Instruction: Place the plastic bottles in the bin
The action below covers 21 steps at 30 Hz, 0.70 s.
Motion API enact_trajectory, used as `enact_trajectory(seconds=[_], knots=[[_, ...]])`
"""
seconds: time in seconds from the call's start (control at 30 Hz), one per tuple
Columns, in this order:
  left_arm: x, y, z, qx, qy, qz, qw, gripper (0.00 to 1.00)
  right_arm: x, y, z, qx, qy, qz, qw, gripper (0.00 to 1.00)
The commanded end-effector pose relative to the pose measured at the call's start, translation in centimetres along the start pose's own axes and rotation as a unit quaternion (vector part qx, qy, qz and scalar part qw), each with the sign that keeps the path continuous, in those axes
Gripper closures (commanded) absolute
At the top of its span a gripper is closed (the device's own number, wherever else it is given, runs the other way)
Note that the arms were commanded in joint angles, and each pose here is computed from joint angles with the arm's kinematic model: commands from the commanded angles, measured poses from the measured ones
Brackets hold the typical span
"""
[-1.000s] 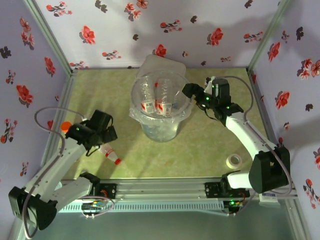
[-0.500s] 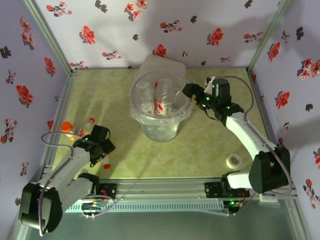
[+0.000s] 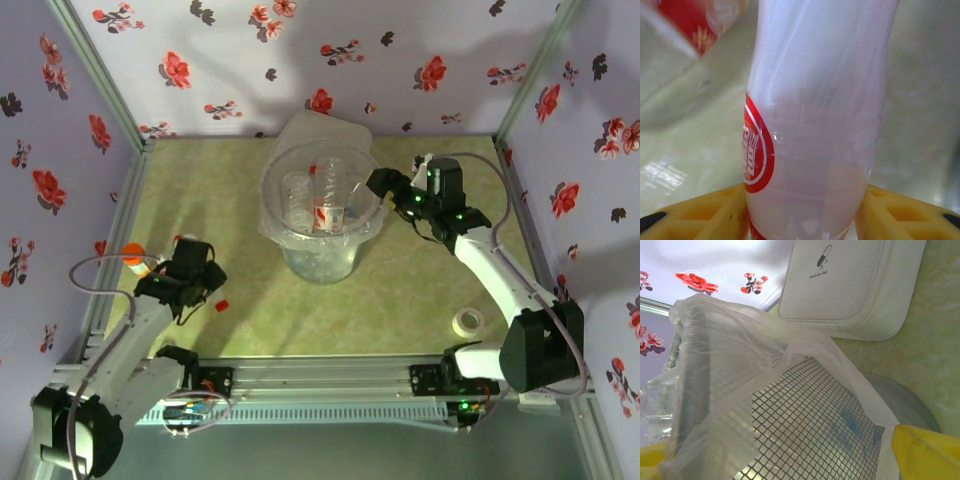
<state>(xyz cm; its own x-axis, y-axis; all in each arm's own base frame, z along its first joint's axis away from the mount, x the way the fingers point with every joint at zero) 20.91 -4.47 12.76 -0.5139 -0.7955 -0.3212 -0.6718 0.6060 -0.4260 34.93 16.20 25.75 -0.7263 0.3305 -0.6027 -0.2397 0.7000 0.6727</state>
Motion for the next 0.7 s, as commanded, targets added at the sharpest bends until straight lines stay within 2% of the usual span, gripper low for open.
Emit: enact_trajectory(seconds=[0.0, 0.27, 0.4, 0.5, 0.67], knots=[[-1.7, -2.9, -3.1, 0.05, -0.018, 0.011, 0.999, 0.46, 0.1, -0.3, -0.5, 0.009, 0.0, 0.003, 1.0, 0.1], [-5.1, -11.4, -10.1, 0.177, -0.069, 0.083, 0.978, 0.46, -0.1, -0.1, -1.1, 0.013, -0.005, -0.001, 1.0, 0.1], [-6.5, -16.7, -14.0, 0.258, -0.095, 0.168, 0.947, 0.46, -0.9, 0.4, -2.2, 0.022, -0.015, -0.015, 1.0, 0.1], [-7.0, -20.6, -16.6, 0.303, -0.094, 0.233, 0.919, 0.46, -1.3, 0.7, -2.9, 0.024, -0.021, -0.02, 0.999, 0.1], [-7.4, -25.6, -18.2, 0.336, -0.081, 0.313, 0.885, 0.47, -1.3, 0.8, -3.8, 0.029, -0.028, -0.022, 0.999, 0.1]])
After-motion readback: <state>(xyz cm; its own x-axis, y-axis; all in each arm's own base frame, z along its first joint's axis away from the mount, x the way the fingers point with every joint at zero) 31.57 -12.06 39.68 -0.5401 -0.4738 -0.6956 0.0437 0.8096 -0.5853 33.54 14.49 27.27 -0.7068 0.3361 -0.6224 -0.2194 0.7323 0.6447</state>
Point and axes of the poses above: each hand's point on the last joint's axis, 136 mm out from that joint toward the fingers, its own z axis out along the fingers, its own y axis along the line the jaws close on, x = y × z, the point moved 3 cm from there along -z, back along the fingers, and after that the axes turned 14 degrees about -z, right-handed, at the moved point
